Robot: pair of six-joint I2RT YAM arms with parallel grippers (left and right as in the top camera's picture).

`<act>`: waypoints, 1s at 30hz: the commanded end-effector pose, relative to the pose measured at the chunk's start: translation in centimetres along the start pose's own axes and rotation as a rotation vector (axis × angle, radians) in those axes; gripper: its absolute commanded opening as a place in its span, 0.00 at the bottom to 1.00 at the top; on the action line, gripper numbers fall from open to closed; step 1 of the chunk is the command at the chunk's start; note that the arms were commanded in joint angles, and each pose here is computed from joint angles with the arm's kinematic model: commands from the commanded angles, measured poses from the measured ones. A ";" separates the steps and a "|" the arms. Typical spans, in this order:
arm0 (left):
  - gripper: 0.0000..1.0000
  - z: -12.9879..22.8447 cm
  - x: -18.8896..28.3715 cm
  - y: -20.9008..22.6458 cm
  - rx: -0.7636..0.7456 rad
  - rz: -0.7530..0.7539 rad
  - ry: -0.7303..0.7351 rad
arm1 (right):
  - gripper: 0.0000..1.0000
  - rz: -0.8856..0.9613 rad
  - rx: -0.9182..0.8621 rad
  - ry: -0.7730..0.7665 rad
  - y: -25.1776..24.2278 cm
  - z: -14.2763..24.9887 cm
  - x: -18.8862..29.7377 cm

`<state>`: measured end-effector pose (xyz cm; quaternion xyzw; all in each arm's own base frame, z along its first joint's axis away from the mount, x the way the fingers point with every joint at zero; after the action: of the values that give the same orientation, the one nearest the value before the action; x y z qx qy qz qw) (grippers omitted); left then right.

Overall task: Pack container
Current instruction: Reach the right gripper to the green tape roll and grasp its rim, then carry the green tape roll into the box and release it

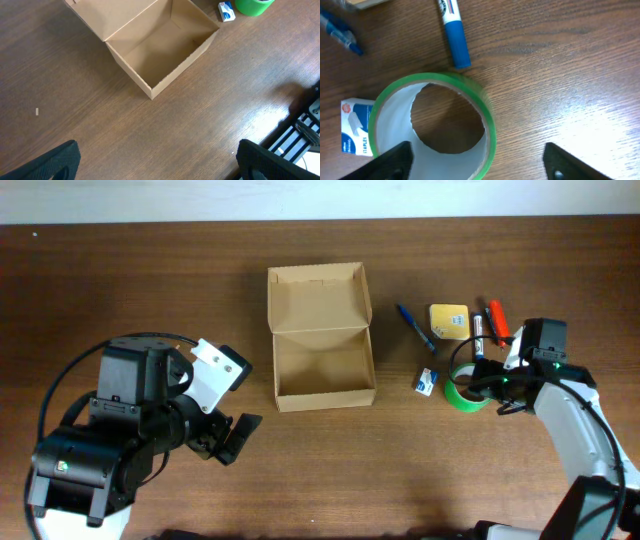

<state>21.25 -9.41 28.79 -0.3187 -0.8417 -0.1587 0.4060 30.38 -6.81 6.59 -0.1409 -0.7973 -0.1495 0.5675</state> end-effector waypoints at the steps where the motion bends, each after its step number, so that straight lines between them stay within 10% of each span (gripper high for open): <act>1: 1.00 -0.3 0.4 0.1 -0.020 -0.008 -0.012 | 0.79 0.034 -0.021 0.015 -0.6 -0.3 -0.8; 8: 1.00 -0.3 0.4 0.1 -0.020 -0.008 -0.012 | 0.67 0.051 -0.021 0.087 -0.9 0.7 -3.1; 14: 1.00 -0.3 0.4 0.1 -0.020 -0.008 -0.012 | 0.22 0.051 -0.021 0.086 -0.9 0.6 -3.6; 20: 0.99 -0.3 0.4 0.1 -0.020 -0.008 -0.012 | 0.04 0.050 -0.022 0.083 -0.9 0.5 -3.6; 30: 1.00 -0.3 0.4 0.1 -0.020 -0.008 -0.012 | 0.04 0.036 -0.021 0.037 0.2 -4.1 0.7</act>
<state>21.25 -9.41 28.79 -0.3187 -0.8417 -0.1587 0.4060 31.38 -7.48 5.68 -0.1560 -0.7593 -0.1493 0.6139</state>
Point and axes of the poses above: each gripper's point midway between its finger pads, its own x axis back along the fingers, its own y axis along the line the jaws close on, z = x × y, the point moved 1 cm from there along x, back along the fingers, and after that the axes turned 3 degrees about -x, right-handed, at the moved point
